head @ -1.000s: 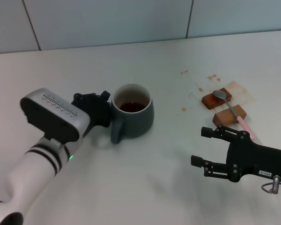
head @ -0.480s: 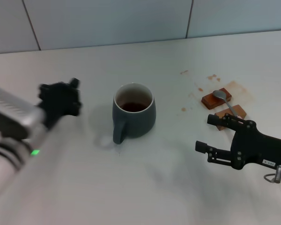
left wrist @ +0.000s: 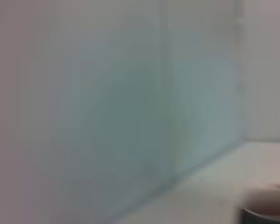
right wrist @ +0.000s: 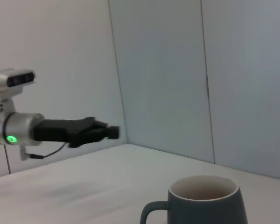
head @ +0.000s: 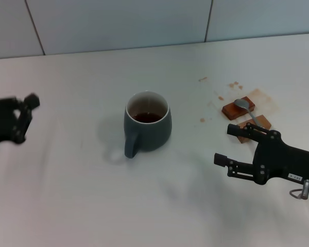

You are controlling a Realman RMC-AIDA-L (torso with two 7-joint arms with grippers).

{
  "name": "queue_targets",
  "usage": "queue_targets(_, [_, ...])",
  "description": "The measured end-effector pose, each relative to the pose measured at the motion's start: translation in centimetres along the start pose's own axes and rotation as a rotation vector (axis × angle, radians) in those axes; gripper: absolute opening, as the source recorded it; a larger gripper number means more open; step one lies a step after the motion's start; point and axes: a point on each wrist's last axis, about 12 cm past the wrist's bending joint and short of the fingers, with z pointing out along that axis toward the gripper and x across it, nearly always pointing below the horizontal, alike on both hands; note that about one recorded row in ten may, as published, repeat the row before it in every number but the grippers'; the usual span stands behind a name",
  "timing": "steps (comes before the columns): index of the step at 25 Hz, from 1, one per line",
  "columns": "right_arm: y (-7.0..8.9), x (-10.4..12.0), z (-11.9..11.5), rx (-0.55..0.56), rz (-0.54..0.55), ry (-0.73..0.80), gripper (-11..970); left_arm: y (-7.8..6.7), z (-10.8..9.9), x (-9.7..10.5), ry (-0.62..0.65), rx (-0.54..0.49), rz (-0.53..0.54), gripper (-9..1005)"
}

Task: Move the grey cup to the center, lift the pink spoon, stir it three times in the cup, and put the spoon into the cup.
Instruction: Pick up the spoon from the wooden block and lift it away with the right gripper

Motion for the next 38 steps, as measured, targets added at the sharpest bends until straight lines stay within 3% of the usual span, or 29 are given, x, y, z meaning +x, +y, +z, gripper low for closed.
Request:
queue_targets(6, [0.1, 0.0, 0.0, -0.005, 0.003, -0.004, 817, -0.1, -3.8, -0.4, 0.083, 0.188, -0.068, -1])
queue_targets(10, [0.1, -0.1, 0.0, -0.011, 0.008, -0.01, 816, -0.4, -5.8, -1.0, 0.063, 0.242, -0.109, 0])
queue_targets(19, [0.3, -0.1, 0.1, -0.018, 0.018, -0.015, 816, 0.0, -7.8, -1.3, 0.058, 0.242, -0.127, 8])
queue_targets(25, [0.5, 0.0, 0.0, -0.015, 0.028, -0.016, 817, -0.3, -8.3, -0.9, 0.031, 0.176, -0.171, 14])
queue_targets(31, [0.6, 0.1, 0.0, -0.014, 0.044, -0.017, 817, -0.6, -8.3, -0.9, 0.042, 0.177, -0.149, 180])
queue_targets(33, [0.7, 0.2, 0.0, -0.015, 0.058, -0.022, 817, -0.6, -8.3, -0.9, 0.041, 0.181, -0.143, 369])
queue_targets(34, [0.8, 0.2, 0.0, -0.016, 0.072, -0.03, 817, -0.6, -8.3, -0.9, 0.041, 0.181, -0.143, 404])
queue_targets(36, [1.3, -0.1, -0.4, -0.015, 0.23, -0.118, 816, -0.7, -8.3, -0.8, 0.04, 0.183, -0.139, 476])
queue_targets(37, [1.3, -0.1, -0.4, -0.015, 0.23, -0.118, 816, -0.7, -8.4, -0.9, 0.031, 0.178, -0.141, 511])
queue_targets(38, [1.5, -0.3, -0.6, -0.017, 0.326, -0.17, 816, -0.7, -8.4, -0.9, 0.031, 0.178, -0.141, 546])
